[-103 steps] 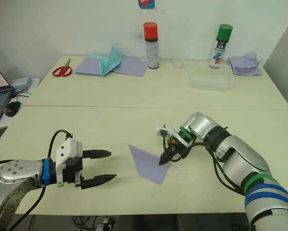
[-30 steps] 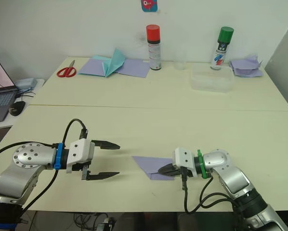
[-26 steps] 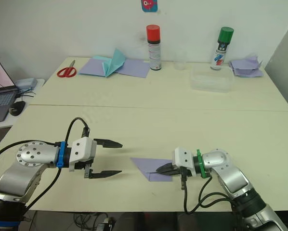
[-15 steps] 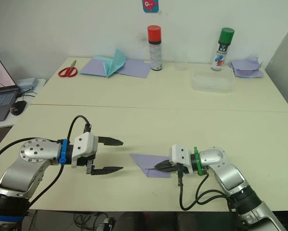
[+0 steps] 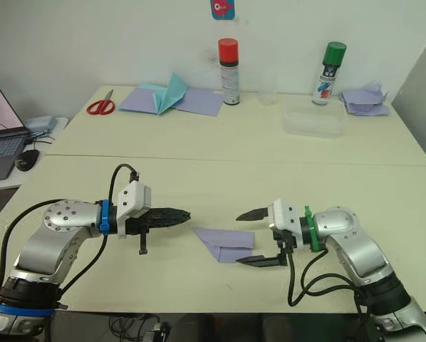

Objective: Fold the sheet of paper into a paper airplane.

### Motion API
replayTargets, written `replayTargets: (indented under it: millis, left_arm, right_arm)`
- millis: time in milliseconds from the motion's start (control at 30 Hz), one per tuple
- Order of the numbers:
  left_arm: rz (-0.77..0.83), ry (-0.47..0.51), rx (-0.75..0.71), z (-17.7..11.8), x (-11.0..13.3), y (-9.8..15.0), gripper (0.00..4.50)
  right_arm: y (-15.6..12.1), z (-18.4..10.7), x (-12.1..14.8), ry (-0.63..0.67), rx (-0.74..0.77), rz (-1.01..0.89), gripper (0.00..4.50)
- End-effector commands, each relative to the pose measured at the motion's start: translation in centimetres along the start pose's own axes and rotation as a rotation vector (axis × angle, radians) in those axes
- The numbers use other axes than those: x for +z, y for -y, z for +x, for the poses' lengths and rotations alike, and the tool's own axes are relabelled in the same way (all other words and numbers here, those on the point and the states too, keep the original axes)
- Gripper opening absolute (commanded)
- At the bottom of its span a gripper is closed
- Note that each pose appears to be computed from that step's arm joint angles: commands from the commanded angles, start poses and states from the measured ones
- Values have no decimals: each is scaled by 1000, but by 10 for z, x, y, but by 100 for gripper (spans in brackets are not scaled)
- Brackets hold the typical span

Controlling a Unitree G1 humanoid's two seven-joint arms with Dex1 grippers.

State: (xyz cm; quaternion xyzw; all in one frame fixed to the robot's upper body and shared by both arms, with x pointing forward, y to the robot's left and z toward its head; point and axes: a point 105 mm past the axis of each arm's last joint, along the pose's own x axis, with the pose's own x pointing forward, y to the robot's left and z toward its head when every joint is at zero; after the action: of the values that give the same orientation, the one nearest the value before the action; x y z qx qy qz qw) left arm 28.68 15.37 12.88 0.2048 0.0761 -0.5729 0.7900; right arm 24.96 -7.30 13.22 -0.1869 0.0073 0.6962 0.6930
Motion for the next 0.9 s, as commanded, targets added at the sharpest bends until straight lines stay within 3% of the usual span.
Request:
replayTargets:
  millis: [33, 400, 667, 800, 900]
  left_arm:
    - [-13, -20, -24, 11, -8, 5, 2]
    - [-75, -223, -153, 43, -63, 21, 2]
    - [-63, -250, -175, 49, -67, 21, 2]
    - [-57, -253, -172, 50, -68, 20, 0]
    - [-58, -252, -175, 50, -68, 21, 0]
  right_arm:
    - [0, 0, 9, 10, -3, -49, 450]
    - [0, 0, -3, -20, -59, -15, 450]
    - [14, 8, 4, 51, -160, 108, 450]
    - [30, 24, -11, -5, -245, 184, 359]
    - [36, 35, -20, -32, -275, 204, 249]
